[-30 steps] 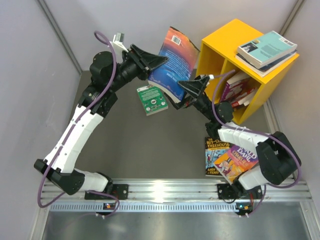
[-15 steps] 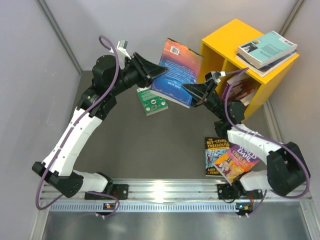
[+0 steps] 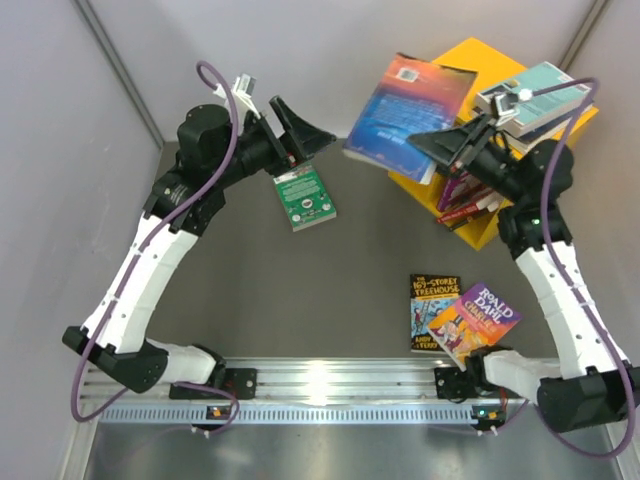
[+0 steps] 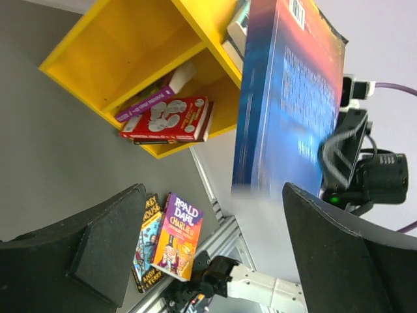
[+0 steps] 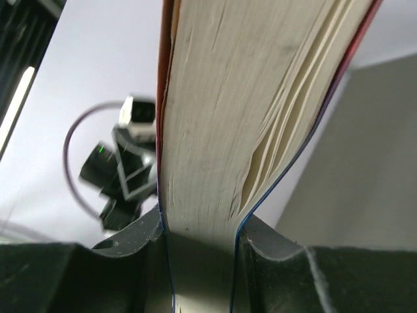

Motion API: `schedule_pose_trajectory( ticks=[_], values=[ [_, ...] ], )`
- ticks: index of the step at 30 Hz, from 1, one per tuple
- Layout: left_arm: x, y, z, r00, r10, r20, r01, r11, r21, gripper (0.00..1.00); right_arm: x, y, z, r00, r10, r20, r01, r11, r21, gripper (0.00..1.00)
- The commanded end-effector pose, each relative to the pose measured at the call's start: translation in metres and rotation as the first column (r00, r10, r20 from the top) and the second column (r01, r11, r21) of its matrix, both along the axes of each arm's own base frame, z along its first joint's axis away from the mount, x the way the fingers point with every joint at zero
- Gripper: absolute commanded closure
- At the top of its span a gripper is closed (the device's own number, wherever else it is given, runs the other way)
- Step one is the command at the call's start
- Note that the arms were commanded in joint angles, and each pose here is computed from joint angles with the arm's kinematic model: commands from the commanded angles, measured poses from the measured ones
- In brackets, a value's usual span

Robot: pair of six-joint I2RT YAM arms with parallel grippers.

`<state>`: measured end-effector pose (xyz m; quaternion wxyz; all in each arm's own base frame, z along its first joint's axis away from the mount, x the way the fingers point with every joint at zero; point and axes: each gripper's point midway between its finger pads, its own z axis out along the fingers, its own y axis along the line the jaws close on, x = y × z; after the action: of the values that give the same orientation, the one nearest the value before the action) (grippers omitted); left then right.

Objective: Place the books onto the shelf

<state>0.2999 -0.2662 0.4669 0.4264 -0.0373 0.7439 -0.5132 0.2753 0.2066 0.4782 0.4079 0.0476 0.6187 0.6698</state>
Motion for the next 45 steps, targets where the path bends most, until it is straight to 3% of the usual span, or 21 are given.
schedule_pose_trajectory(
  ticks=[1, 10, 14, 21, 39, 41, 45],
  values=[
    [-0.006, 0.023, 0.006, 0.997, 0.039, 0.071, -0.043, 0.998, 0.048, 0.08, 0.011, -0.045, 0.054, 0.972, -0.15, 0.178, 0.156, 0.988, -0.017, 1.0],
    [-0.023, 0.042, -0.003, 0.997, 0.049, 0.067, -0.053, 0.997, 0.063, 0.08, 0.069, -0.124, 0.123, 0.892, -0.381, 0.244, 0.384, 0.923, 0.038, 1.0],
    [-0.038, 0.053, -0.008, 0.995, 0.066, 0.068, -0.07, 0.996, 0.061, 0.09, 0.095, -0.166, 0.133, 0.867, -0.457, 0.196, 0.453, 0.889, 0.068, 1.0],
    [-0.052, 0.066, -0.028, 0.993, 0.105, 0.048, -0.108, 0.992, 0.07, 0.09, 0.13, -0.218, 0.083, 0.841, -0.542, 0.007, 0.542, 0.84, -0.014, 1.0],
    [-0.055, 0.066, -0.051, 0.995, 0.095, 0.03, -0.097, 0.993, 0.073, 0.1, 0.151, -0.249, 0.009, 0.769, -0.62, -0.155, 0.605, 0.784, -0.138, 1.0],
    [-0.055, 0.067, -0.052, 0.995, 0.097, 0.029, -0.099, 0.992, 0.076, 0.1, 0.15, -0.249, 0.005, 0.764, -0.624, -0.161, 0.607, 0.781, -0.147, 0.96],
    [-0.057, 0.068, -0.054, 0.995, 0.095, 0.027, -0.097, 0.992, 0.082, 0.1, 0.149, -0.252, -0.004, 0.753, -0.632, -0.183, 0.612, 0.775, -0.158, 0.55]
  ],
)
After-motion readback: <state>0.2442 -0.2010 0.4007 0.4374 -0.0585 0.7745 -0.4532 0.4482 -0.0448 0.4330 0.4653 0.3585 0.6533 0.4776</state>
